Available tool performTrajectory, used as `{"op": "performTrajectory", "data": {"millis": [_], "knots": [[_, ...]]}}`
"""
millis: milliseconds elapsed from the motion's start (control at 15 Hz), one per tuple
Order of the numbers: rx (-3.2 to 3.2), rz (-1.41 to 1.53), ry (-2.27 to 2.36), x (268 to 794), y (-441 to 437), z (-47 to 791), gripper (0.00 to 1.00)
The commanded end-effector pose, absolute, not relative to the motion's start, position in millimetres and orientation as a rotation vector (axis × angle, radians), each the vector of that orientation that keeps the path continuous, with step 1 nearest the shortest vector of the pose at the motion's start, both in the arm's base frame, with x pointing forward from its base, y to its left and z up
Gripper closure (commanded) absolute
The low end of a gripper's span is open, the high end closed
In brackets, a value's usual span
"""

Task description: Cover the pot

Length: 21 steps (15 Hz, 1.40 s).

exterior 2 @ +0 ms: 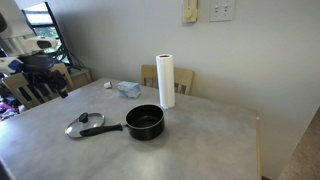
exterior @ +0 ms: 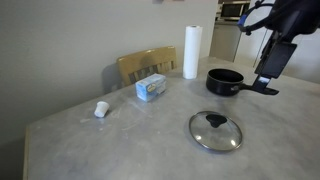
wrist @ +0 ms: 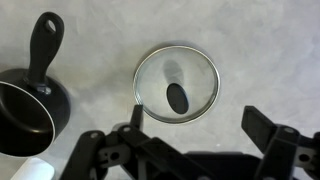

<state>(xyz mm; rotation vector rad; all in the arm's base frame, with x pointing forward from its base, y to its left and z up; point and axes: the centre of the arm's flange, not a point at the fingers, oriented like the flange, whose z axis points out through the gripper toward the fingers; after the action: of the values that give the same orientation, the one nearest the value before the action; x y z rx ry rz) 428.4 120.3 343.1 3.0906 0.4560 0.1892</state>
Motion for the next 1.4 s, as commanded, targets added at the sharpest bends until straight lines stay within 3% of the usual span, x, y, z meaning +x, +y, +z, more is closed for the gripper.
{"op": "performTrajectory", "data": {"millis": [0,733,1133,1333], "knots": [[3.091,0.192,0.453,427.8,121.2,343.8,0.0],[2.877,0.174,1.317,473.9,147.4,280.3,0.0],[2.875,0.09,1.248,483.0,149.8,217.4,0.0],[2.876,0.066,1.301,469.4,151.2,226.5,0.0]]}}
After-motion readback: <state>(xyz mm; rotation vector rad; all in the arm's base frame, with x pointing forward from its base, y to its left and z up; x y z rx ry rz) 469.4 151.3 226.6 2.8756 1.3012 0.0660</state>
